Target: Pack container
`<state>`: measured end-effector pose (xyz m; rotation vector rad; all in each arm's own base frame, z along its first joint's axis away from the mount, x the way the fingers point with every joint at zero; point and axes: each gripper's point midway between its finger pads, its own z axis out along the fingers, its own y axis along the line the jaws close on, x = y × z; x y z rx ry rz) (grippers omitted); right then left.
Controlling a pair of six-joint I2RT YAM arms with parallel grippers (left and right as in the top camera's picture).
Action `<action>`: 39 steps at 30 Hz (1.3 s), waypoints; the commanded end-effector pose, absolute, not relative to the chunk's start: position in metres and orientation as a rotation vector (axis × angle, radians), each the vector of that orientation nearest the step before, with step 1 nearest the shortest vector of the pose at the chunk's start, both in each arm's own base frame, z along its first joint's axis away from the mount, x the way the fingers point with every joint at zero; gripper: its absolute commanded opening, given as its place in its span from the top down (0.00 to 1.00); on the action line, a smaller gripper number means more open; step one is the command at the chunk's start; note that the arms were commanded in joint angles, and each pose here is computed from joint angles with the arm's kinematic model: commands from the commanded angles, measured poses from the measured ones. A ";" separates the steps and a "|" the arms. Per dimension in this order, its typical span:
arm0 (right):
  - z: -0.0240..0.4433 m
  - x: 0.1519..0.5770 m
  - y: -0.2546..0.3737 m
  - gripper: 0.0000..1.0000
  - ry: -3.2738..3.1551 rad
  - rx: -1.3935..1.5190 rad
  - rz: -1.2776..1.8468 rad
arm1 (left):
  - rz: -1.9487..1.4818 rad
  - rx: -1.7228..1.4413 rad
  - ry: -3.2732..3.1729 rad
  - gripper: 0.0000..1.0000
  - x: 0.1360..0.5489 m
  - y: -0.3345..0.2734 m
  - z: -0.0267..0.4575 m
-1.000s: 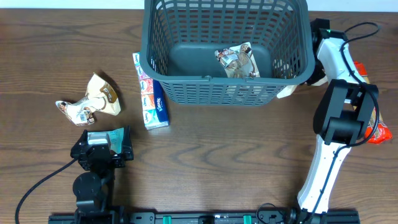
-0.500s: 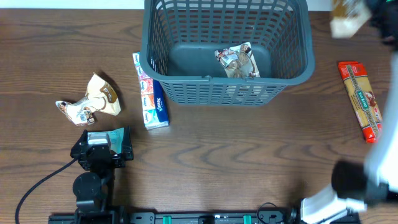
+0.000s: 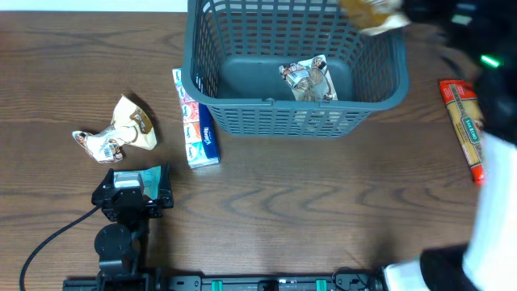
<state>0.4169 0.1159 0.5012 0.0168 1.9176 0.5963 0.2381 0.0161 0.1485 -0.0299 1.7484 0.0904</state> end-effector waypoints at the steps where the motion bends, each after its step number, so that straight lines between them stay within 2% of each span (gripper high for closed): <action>1: 0.437 0.451 0.137 0.99 2.068 -0.134 0.506 | 0.088 -0.037 1.778 0.01 0.238 0.017 0.135; 8: 0.308 0.487 0.146 0.99 2.430 -0.089 0.492 | 0.088 -0.038 1.778 0.01 0.238 0.017 0.135; 20: 0.192 0.491 0.141 0.99 2.750 -0.052 0.382 | 0.088 -0.038 1.778 0.01 0.238 0.017 0.135; 30: 0.127 0.492 0.145 0.98 2.892 -0.059 0.282 | 0.088 -0.037 1.778 0.01 0.238 0.017 0.135; 33: 0.125 0.493 0.148 0.91 2.892 -0.067 0.283 | 0.088 -0.037 1.778 0.01 0.238 0.017 0.135; 36: 0.129 0.493 0.149 0.69 2.881 -0.069 0.286 | 0.088 -0.037 1.778 0.01 0.238 0.017 0.135; 39: 0.132 0.492 0.148 0.62 2.880 -0.070 0.286 | 0.088 -0.038 1.778 0.01 0.238 0.017 0.135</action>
